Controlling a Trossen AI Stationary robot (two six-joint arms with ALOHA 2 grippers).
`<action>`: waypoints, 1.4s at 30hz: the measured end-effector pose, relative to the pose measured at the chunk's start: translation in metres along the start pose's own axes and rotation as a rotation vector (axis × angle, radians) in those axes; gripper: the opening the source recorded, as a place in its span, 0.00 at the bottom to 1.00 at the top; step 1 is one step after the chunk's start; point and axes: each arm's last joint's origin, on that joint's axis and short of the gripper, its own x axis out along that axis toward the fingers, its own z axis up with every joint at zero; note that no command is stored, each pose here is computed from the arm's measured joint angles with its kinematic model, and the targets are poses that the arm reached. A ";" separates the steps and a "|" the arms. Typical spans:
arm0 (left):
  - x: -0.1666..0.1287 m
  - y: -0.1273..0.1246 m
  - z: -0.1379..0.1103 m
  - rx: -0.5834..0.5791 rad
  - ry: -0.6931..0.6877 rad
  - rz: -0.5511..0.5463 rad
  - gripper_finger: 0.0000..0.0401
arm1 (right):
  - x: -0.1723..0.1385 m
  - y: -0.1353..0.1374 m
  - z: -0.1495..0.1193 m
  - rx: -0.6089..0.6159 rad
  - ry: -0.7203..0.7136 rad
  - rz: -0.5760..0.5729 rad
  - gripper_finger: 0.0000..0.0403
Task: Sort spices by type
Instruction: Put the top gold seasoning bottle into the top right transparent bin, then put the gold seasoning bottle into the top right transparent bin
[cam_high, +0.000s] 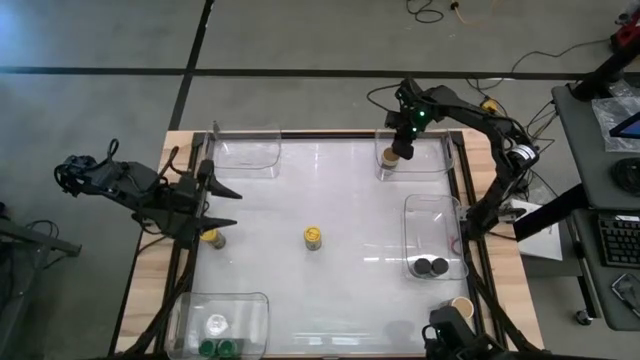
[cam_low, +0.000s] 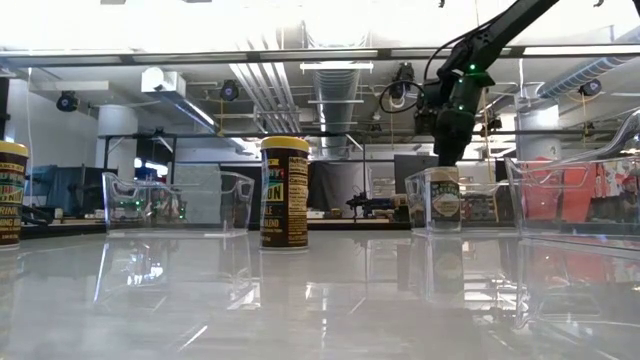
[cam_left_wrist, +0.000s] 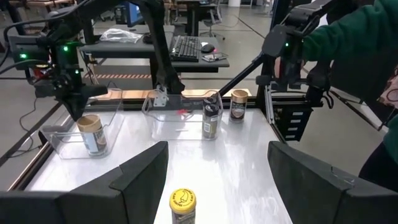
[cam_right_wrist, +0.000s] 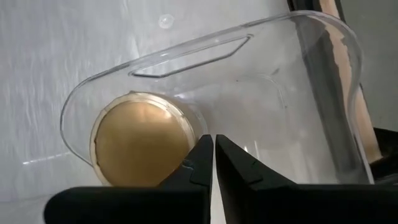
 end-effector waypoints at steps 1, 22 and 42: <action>0.000 0.000 0.000 0.000 0.001 0.000 0.65 | 0.000 0.000 0.000 -0.003 0.002 0.001 0.02; 0.005 -0.001 -0.001 -0.083 0.015 0.002 0.65 | -0.048 0.015 0.008 -0.023 -0.064 -0.096 0.02; 0.016 0.002 -0.002 -0.048 0.019 0.232 0.65 | -0.098 0.234 0.039 -0.440 -0.334 0.010 0.04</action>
